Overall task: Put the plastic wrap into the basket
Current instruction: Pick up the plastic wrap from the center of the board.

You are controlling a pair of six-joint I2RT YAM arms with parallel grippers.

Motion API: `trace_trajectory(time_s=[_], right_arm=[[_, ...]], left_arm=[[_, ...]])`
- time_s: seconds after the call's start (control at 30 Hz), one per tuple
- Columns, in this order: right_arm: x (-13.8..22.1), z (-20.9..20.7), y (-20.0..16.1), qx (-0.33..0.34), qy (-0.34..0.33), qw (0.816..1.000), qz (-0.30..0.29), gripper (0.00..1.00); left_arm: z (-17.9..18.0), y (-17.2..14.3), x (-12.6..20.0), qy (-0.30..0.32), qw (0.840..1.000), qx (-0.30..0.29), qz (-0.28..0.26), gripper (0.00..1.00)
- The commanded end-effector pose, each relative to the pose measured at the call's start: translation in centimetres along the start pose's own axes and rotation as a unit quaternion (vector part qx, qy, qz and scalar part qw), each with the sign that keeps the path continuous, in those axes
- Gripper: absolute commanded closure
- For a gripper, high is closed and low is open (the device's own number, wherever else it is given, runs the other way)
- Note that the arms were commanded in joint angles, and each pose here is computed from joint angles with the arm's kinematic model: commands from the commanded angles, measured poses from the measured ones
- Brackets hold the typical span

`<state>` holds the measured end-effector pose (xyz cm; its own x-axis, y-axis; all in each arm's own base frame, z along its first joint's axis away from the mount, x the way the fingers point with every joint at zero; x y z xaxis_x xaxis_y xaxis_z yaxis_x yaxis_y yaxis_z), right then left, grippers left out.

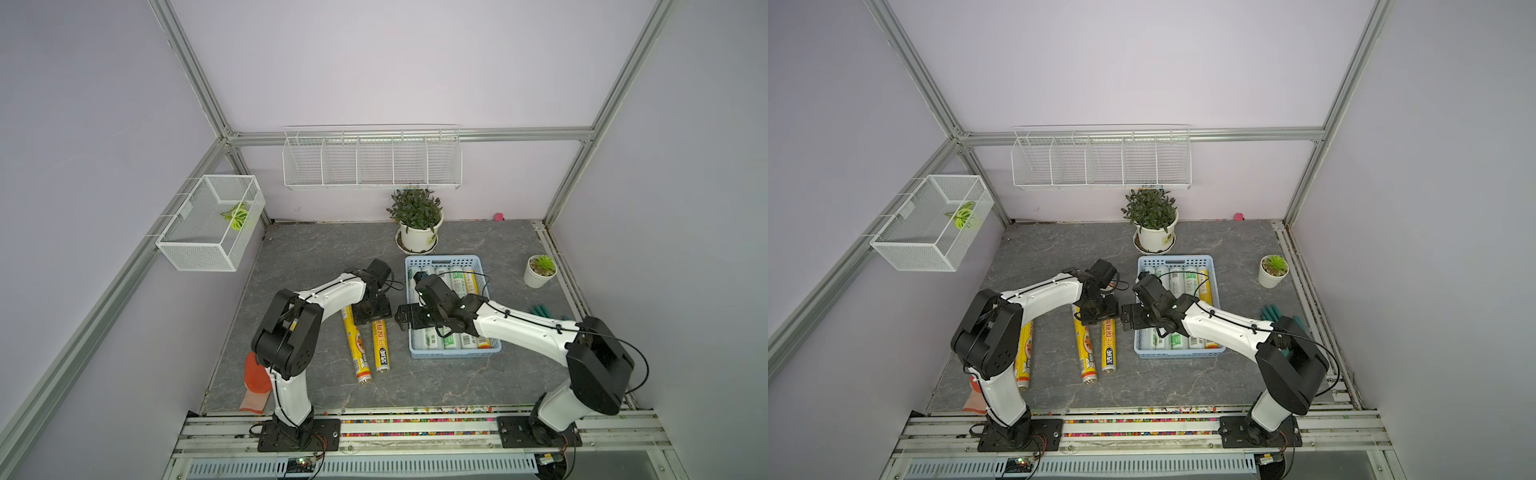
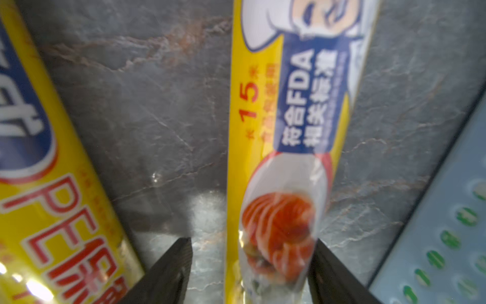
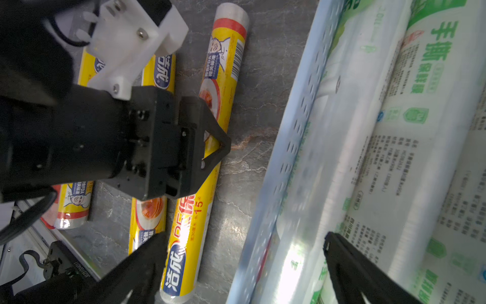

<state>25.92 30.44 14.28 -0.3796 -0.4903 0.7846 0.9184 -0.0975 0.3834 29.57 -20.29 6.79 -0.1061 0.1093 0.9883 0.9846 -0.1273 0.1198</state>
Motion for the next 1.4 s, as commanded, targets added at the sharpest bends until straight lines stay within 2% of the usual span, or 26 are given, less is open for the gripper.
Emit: trace_trajectory(time_s=[0.0, 0.13, 0.27, 0.43, 0.73, 0.93, 1.2, 1.37], right_arm=[[-0.2, 0.2, 0.1, -0.014, -0.005, 1.0, -0.003, 0.02], [0.0, -0.4, 0.3, -0.029, -0.016, 0.999, -0.022, 0.02], [0.6, -0.9, 0.4, -0.034, -0.02, 0.998, -0.041, 0.02], [1.1, -1.1, 0.4, -0.028, -0.02, 0.998, -0.046, 0.02], [1.4, -1.0, 0.3, -0.029, -0.009, 0.998, -0.05, 0.02], [2.2, -1.2, 0.5, -0.029, -0.008, 0.997, -0.064, 0.02], [4.6, -2.0, 1.5, -0.035, -0.021, 0.992, -0.117, 0.02], [7.1, -3.9, 2.2, -0.049, -0.062, 0.982, -0.174, 0.02]], left_arm=[[0.0, 0.1, -0.2, 0.035, 0.999, -0.015, 0.005, 0.29], [0.2, -0.3, -0.9, 0.07, 0.997, -0.022, 0.015, 0.31], [0.3, -0.5, -1.4, 0.072, 0.997, -0.022, 0.019, 0.34], [0.2, -0.4, -1.2, 0.069, 0.997, -0.016, 0.012, 0.44], [-0.3, 0.6, 1.0, 0.056, 0.998, -0.013, -0.023, 0.66], [-0.3, 1.2, 3.6, 0.052, 0.997, -0.005, -0.056, 0.7], [-2.2, 2.8, 10.0, -0.019, 0.99, -0.01, -0.141, 0.79], [-5.1, 3.7, 13.8, -0.137, 0.967, -0.035, -0.21, 0.79]])
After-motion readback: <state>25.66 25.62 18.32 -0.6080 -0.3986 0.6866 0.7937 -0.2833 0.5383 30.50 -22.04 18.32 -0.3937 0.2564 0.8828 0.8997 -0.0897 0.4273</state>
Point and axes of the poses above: each gripper's point midway between its finger pads, its own x axis back along the fingers, its own z axis along the line the jaws close on, y = z × x, the point moved 4 cm from there along x, back along the fingers, and after that the axes turned 14 degrees about -x, right-handed, at the moved point
